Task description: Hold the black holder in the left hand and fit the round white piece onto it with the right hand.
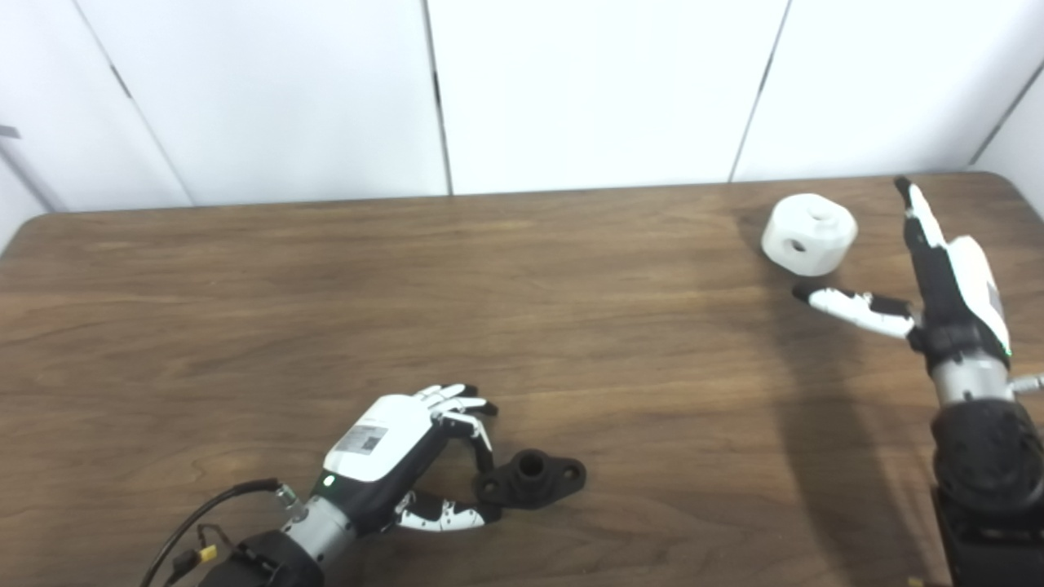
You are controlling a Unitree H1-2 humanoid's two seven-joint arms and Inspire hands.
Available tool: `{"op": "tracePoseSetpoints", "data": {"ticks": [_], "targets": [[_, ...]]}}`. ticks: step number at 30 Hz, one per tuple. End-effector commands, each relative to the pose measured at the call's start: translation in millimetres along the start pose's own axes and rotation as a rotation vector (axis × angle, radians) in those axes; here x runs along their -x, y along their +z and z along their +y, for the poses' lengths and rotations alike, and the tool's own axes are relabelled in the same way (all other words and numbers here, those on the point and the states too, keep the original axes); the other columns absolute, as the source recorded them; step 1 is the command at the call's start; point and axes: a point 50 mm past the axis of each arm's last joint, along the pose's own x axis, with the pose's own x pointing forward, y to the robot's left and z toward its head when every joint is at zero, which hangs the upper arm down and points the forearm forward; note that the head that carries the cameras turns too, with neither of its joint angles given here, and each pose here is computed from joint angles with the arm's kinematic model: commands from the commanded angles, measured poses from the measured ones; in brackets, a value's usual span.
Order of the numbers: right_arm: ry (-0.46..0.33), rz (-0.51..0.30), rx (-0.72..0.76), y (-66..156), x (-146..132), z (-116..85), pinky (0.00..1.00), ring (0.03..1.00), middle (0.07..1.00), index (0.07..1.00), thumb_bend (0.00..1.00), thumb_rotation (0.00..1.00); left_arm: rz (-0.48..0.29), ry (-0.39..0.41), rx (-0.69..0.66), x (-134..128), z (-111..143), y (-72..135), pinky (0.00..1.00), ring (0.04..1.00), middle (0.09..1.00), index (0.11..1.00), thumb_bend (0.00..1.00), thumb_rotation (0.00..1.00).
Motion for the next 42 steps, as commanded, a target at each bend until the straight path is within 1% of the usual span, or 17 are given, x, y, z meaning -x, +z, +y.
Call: {"op": "tracePoseSetpoints", "data": {"ticks": [1,9,20,28,32,36,42], "targets": [[-0.048,-0.034,0.036,10,-18,-21,1.00,1.000,1.000,1.000,0.77,0.37,0.148,-0.138,-0.008,18,-22,-34,0.92,0.921,0.837,0.487,0.52,0.05],[-0.022,0.013,0.087,12,-47,-31,1.00,1.000,1.000,1.000,0.79,0.38,0.151,-0.134,0.002,19,-24,-40,0.92,0.925,0.838,0.487,0.52,0.05],[0.028,0.083,0.208,7,-80,-34,1.00,1.000,1.000,0.995,0.79,0.36,0.139,-0.122,0.008,18,-27,-47,0.92,0.921,0.832,0.486,0.52,0.05],[0.058,0.124,0.246,3,-90,-35,1.00,1.000,1.000,0.990,0.80,0.35,0.126,-0.108,0.023,18,-32,-53,0.92,0.913,0.823,0.485,0.52,0.05],[0.066,0.142,0.248,-1,-94,-35,1.00,1.000,1.000,0.982,0.83,0.35,0.130,-0.113,0.022,18,-33,-54,0.92,0.914,0.824,0.485,0.52,0.05],[0.064,0.160,0.254,-3,-99,-33,1.00,1.000,1.000,0.951,0.87,0.35,0.139,-0.120,0.013,17,-34,-55,0.92,0.913,0.821,0.485,0.52,0.04],[0.058,0.177,0.278,-3,-104,-31,1.00,1.000,1.000,0.887,0.87,0.35,0.139,-0.127,0.025,18,-34,-57,0.92,0.922,0.830,0.486,0.52,0.04]]}}
